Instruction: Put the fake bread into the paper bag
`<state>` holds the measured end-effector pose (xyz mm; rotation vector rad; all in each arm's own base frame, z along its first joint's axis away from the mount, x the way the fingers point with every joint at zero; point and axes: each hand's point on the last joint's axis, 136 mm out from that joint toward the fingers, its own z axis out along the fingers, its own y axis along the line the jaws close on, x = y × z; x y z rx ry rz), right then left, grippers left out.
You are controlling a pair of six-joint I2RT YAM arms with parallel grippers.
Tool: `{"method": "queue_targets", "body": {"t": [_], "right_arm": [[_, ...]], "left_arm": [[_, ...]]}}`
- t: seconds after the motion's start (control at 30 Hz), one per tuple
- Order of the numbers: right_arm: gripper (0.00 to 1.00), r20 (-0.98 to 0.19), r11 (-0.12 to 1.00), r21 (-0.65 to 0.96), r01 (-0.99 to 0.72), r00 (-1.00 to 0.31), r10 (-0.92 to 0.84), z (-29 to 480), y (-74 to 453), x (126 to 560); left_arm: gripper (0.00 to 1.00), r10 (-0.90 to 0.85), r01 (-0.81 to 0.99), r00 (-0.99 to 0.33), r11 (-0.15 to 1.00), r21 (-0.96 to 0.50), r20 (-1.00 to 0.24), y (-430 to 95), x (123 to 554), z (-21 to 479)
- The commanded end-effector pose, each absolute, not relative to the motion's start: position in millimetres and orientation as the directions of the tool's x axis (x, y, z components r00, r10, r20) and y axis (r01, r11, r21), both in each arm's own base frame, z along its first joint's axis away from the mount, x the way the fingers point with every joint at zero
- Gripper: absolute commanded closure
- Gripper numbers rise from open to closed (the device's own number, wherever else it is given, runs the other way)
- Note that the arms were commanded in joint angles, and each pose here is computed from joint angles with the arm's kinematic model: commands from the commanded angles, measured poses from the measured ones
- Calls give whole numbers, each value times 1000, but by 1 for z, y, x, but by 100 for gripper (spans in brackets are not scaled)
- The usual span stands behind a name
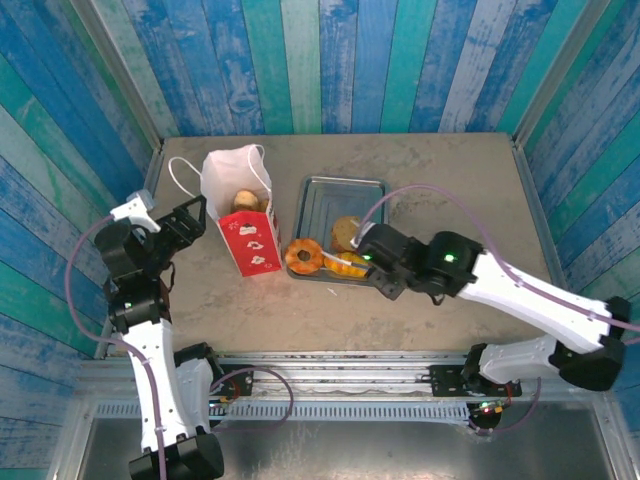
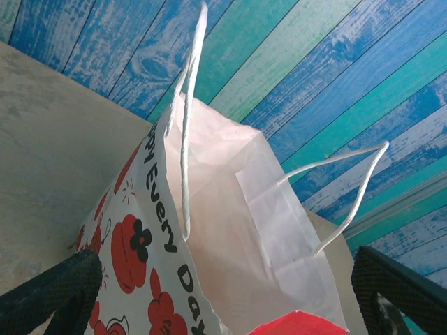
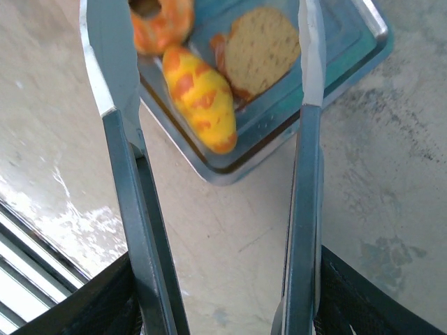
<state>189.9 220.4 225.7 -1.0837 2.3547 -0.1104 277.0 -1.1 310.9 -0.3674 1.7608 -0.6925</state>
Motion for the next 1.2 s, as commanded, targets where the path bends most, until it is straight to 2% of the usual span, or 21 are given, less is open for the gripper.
{"method": "queue_targets", "body": {"t": [0.0, 0.17, 0.37, 0.67, 0.93, 1.17], "right_arm": [[40, -356, 626, -291, -723, -526, -773, 208, 228, 200], [42, -272, 619, -263, -740, -559, -784, 190, 239, 221], [43, -236, 622, -174, -764, -581, -779, 181, 262, 243], [44, -150, 630, -125, -766, -613, -776, 170, 276, 268], [44, -92, 611, -107, -784, -604, -792, 156, 282, 276], [46, -86, 609, -106, -786, -602, -794, 150, 291, 284]], "left_arm": [[4, -550, 132, -321, 781, -611, -771, -8, 274, 305], [4, -537, 133, -356, 781, -610, -765, -11, 274, 292], [5, -531, 134, -372, 781, -610, -762, -11, 277, 283], [6, -524, 132, -374, 787, -603, -765, -10, 279, 283], [6, -519, 119, -378, 794, -597, -766, -7, 280, 281], [6, -517, 118, -378, 796, -594, -768, -7, 281, 282]]}}
